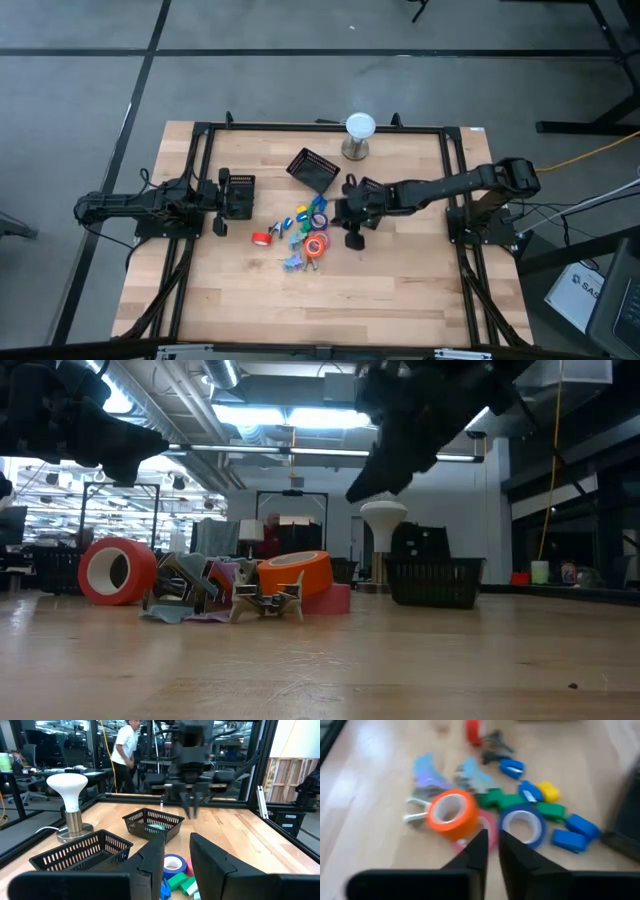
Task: Pick and place Stapler, Stapler remover, tape
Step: Put the orange tape into the right black bin
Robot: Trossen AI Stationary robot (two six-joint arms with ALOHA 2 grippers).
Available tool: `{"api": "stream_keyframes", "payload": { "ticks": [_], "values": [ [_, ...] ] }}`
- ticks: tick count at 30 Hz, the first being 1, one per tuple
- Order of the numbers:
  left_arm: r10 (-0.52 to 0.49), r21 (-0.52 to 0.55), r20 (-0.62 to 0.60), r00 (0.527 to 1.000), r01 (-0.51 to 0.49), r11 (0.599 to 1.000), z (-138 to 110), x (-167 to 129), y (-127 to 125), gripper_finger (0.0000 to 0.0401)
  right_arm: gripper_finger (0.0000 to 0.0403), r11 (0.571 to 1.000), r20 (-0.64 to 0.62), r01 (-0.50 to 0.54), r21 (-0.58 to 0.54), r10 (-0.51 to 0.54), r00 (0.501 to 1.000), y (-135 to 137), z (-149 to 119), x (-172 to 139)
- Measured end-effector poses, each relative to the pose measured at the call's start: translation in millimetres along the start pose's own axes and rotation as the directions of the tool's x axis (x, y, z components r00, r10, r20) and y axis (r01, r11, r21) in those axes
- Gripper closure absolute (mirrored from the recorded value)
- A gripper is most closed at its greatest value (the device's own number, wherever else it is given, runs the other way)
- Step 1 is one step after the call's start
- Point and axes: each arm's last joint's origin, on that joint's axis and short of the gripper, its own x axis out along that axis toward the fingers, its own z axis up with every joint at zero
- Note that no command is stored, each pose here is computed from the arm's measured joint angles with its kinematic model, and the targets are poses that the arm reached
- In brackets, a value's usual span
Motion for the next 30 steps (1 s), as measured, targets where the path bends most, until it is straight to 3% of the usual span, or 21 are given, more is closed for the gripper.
{"api": "stream_keyframes", "payload": {
  "ticks": [3,6,9,13,21,30],
  "values": [
    [0.0,0.0,0.0,1.0,0.0,1.0,0,0,0,0.0313,0.0294,0.991,0.048,-0.04,-0.125,0.046,0.998,19,4,0],
    [0.0,0.0,0.0,1.0,0.0,1.0,0,0,0,0.0313,0.0251,0.957,0.065,-0.069,-0.282,0.091,0.994,38,4,-1],
    [0.0,0.0,0.0,1.0,0.0,1.0,0,0,0,0.0313,0.022,0.929,0.078,-0.084,-0.361,0.12,0.99,50,4,0],
    [0.0,0.001,0.0,1.0,0.0,1.0,0,0,0,0.0313,0.0203,0.925,0.084,-0.088,-0.368,0.127,0.988,55,11,3],
    [0.0,0.0,0.006,1.0,0.0,1.0,0,0,0,0.0313,0.0201,0.921,-0.115,-0.127,-0.369,0.09,0.989,63,34,27],
    [0.005,0.0,0.009,1.0,-0.005,1.0,1,0,0,0.0313,0.0201,0.918,-0.267,-0.156,-0.365,0.058,0.962,67,27,65]
  ]
}}
